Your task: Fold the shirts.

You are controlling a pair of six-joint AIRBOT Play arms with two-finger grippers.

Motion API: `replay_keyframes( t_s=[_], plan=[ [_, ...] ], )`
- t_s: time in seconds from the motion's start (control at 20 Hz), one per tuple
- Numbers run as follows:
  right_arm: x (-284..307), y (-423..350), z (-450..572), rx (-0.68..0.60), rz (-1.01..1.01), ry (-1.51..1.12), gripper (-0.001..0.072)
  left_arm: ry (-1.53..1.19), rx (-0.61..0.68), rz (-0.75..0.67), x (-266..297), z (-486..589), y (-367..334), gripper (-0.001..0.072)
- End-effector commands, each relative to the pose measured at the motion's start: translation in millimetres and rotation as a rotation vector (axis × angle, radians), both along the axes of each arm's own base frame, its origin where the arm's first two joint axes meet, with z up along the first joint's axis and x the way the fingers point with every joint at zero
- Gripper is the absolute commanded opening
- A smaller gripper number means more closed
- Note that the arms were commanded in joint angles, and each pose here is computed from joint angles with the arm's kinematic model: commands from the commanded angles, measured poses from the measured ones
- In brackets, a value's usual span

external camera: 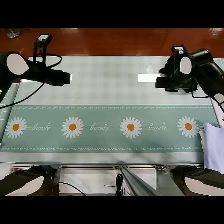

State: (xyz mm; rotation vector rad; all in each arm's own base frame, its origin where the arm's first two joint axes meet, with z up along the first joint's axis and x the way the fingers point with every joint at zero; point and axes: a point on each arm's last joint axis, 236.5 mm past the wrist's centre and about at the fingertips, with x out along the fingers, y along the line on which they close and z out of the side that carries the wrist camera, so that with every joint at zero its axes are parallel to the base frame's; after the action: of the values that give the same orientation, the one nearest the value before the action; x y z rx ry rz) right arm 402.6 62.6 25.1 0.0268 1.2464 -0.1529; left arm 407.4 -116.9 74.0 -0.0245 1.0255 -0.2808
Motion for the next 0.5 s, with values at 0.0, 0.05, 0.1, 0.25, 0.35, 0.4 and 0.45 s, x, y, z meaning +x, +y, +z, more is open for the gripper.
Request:
replay_keyframes(
  t_s=[0.0, 0.05, 0.1, 0.25, 0.35, 0.4, 0.45],
  plan=[
    [37.3, -3.0, 15.8, -0.033, 0.043, -0.167, 0.0022, -0.162, -0.033, 0.027, 32.5, 22.7, -2.9, 0.0025],
    [50.4, -6.9, 23.9, -0.061, 0.062, -0.228, 0.0023, -0.213, -0.044, 0.036, 42.0, 30.8, -3.4, 0.0025],
    [63.5, -10.5, 33.1, -0.093, 0.085, -0.291, 0.0048, -0.276, -0.056, 0.047, 52.9, 41.5, -3.7, 0.0026],
    [111.5, -18.6, 61.3, -0.218, 0.190, -0.503, 0.0627, -0.448, -0.081, 0.093, 84.9, 69.2, 5.1, 0.0692],
    [145.2, -47.3, 67.6, -0.261, 0.162, -0.613, 0.0627, -0.484, -0.070, 0.127, 96.9, 70.7, 20.9, 0.0702],
    [159.0, -71.9, 63.2, -0.239, 0.084, -0.633, 0.0627, -0.472, -0.063, 0.146, 99.1, 65.7, 30.9, 0.0702],
    [171.2, -104.5, 53.9, -0.218, -0.014, -0.628, 0.0627, -0.446, -0.054, 0.164, 99.4, 57.6, 41.0, 0.0702]
  ],
)
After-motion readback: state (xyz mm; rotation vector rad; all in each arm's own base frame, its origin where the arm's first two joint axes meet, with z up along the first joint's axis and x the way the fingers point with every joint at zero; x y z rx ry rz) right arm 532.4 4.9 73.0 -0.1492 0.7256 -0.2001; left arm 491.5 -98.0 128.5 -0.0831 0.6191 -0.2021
